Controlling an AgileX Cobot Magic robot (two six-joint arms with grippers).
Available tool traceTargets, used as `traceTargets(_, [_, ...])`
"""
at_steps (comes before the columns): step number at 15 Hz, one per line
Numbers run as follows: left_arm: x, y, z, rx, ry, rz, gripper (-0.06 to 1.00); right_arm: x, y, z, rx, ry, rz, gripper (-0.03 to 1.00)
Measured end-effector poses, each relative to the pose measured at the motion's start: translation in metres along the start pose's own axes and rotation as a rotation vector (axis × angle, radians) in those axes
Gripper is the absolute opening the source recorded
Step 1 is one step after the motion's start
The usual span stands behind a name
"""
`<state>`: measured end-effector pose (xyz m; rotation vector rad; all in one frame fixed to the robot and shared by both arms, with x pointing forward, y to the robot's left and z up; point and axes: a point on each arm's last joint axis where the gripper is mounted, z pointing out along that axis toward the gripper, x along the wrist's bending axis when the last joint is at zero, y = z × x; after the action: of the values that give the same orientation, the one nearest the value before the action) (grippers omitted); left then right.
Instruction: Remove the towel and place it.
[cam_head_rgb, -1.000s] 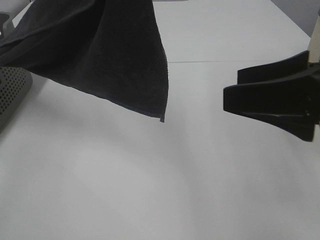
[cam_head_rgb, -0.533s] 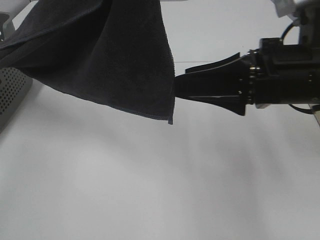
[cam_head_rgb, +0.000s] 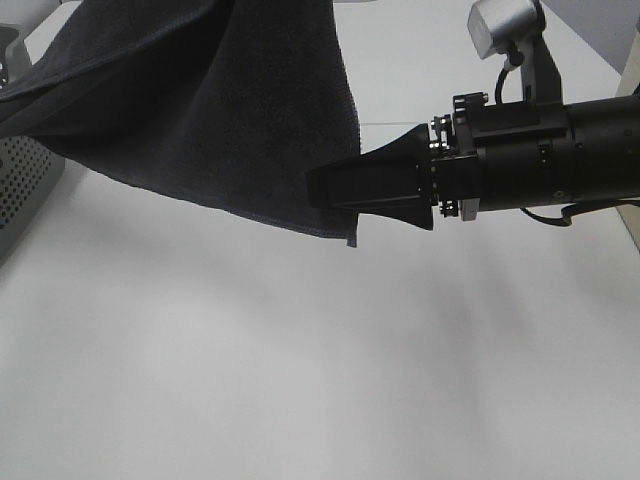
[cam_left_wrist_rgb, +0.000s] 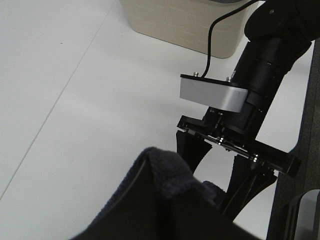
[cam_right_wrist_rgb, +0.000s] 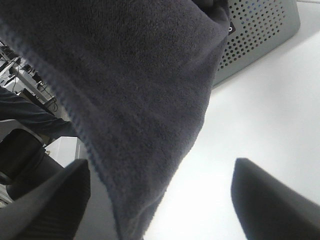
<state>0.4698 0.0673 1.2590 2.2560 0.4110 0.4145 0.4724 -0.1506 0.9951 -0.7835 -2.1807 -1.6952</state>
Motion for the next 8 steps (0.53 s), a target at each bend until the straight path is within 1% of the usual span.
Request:
traceTargets(2, [0.0, 0.002, 0.0, -0.017, 0.004, -0.001, 0.0, 0.0, 0.0, 0.0, -0.005, 0.0, 0.002, 0.74])
traceTargets(3, [0.001, 0.003, 0.0, -0.028, 0.008, -0.002, 0.0, 0.0, 0.0, 0.0, -0.005, 0.0, 0.002, 0.69])
traceTargets(5, [0.0, 0.004, 0.001, -0.038, 0.001, -0.007, 0.0, 0.0, 0.003, 0.0, -0.029, 0.004, 0.013, 0.54])
traceTargets(6, [0.0, 0.004, 0.004, -0.037, -0.008, -0.011, 0.0, 0.001, 0.005, 0.0, -0.05, 0.016, 0.022, 0.44])
traceTargets(8, [0.001, 0.003, 0.012, -0.026, -0.019, -0.018, 0.0, 0.002, 0.005, 0.0, -0.051, 0.022, 0.022, 0.23])
